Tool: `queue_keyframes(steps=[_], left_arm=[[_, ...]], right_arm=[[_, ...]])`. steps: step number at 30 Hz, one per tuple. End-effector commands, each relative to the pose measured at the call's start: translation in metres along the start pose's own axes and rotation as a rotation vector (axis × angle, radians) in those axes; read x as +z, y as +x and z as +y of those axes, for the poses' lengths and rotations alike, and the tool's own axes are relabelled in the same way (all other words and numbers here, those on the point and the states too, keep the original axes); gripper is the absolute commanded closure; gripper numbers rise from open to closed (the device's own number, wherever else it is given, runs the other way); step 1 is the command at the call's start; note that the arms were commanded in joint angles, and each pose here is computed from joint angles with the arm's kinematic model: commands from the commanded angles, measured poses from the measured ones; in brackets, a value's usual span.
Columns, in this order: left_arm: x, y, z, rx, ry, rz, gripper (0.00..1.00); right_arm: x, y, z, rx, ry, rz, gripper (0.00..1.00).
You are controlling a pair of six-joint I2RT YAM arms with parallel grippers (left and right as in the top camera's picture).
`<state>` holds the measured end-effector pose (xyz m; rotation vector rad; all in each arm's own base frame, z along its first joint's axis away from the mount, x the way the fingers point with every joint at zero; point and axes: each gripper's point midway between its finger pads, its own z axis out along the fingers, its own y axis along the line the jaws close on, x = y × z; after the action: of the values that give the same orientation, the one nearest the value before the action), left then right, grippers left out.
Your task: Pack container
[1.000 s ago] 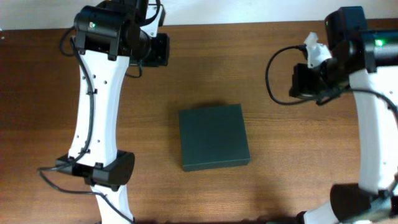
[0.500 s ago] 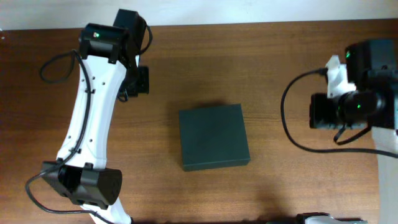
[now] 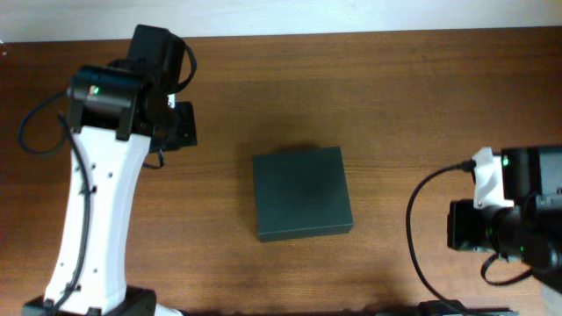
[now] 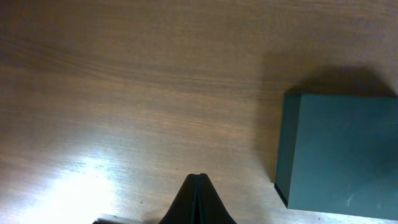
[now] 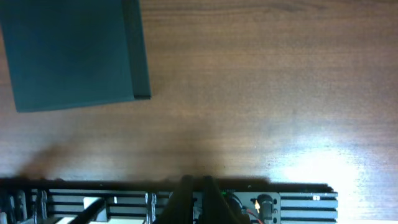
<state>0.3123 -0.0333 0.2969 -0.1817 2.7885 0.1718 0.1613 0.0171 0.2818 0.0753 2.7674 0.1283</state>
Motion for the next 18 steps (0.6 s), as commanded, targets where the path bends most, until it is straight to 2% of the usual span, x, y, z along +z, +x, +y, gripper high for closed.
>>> queue_keyframes(steps=[1, 5, 7, 8, 10, 12, 13, 14, 18], left_arm=[[-0.005, 0.011, 0.01, -0.022, -0.031, -0.021, 0.98], [0.01, 0.026, 0.011, -0.044, -0.034, -0.013, 0.98], [0.018, 0.03, 0.011, -0.061, -0.029, -0.026, 0.98], [0.021, 0.03, 0.01, -0.063, -0.026, -0.036, 0.98], [0.029, 0.029, 0.009, -0.067, -0.024, -0.053, 0.97], [0.035, 0.025, 0.006, -0.07, -0.019, -0.064, 0.83], [0.039, 0.024, 0.005, -0.071, -0.017, -0.068, 0.67], [0.042, 0.023, 0.004, -0.071, -0.016, -0.072, 0.61], [0.045, 0.02, 0.002, -0.074, -0.013, -0.083, 0.2]], right_arm=[[-0.001, 0.009, -0.006, 0.0, 0.032, -0.018, 0.91], [-0.001, 0.001, -0.006, -0.001, 0.032, -0.049, 0.81], [0.0, -0.004, -0.008, -0.001, 0.043, -0.061, 0.65], [0.001, -0.007, -0.009, -0.002, 0.051, -0.065, 0.51], [0.003, -0.012, -0.011, -0.001, 0.065, -0.07, 0.36], [0.006, -0.018, -0.012, -0.001, 0.072, -0.073, 0.2], [0.008, -0.021, -0.012, -0.001, 0.074, -0.073, 0.07], [0.009, -0.024, -0.012, -0.001, 0.075, -0.074, 0.01], [0.017, -0.032, -0.012, -0.001, 0.076, -0.055, 0.01]])
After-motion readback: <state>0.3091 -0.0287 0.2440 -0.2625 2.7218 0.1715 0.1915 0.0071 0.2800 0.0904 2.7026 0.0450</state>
